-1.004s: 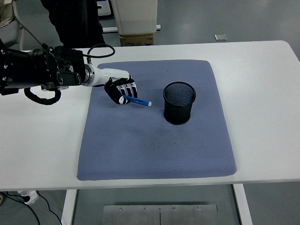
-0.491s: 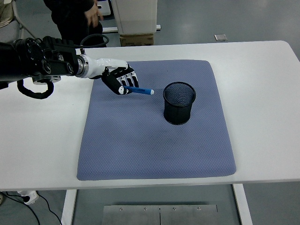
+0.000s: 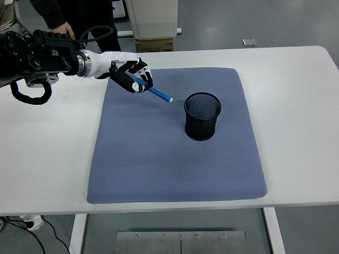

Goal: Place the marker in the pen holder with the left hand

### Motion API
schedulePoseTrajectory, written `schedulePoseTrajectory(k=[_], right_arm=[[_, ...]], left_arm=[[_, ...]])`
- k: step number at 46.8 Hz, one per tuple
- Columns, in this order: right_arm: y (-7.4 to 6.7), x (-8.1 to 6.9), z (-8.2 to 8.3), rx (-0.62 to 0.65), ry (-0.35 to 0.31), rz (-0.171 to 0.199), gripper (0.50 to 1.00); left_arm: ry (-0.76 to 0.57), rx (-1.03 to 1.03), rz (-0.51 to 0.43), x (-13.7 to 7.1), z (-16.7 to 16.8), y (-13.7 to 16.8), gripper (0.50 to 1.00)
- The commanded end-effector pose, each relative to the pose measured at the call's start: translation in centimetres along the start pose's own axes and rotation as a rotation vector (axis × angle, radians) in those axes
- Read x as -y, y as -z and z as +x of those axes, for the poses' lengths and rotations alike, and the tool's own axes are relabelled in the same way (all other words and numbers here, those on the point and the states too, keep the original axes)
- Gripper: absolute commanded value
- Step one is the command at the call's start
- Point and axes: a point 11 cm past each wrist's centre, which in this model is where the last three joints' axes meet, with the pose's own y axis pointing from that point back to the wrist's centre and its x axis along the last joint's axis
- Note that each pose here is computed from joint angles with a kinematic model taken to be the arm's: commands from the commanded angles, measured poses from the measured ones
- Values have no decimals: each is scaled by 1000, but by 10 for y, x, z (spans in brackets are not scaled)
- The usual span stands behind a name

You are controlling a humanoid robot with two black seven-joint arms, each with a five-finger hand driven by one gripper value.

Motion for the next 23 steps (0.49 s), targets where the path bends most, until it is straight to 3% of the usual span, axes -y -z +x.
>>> schedulePoseTrajectory(k=[1, 23], right_arm=[[0, 0, 0, 0, 1, 0, 1000], [0, 0, 0, 0, -1, 0, 1000]], left_arm=[[2, -4, -3, 1, -1, 0, 500], [-7, -51, -73, 1, 4, -17, 500]])
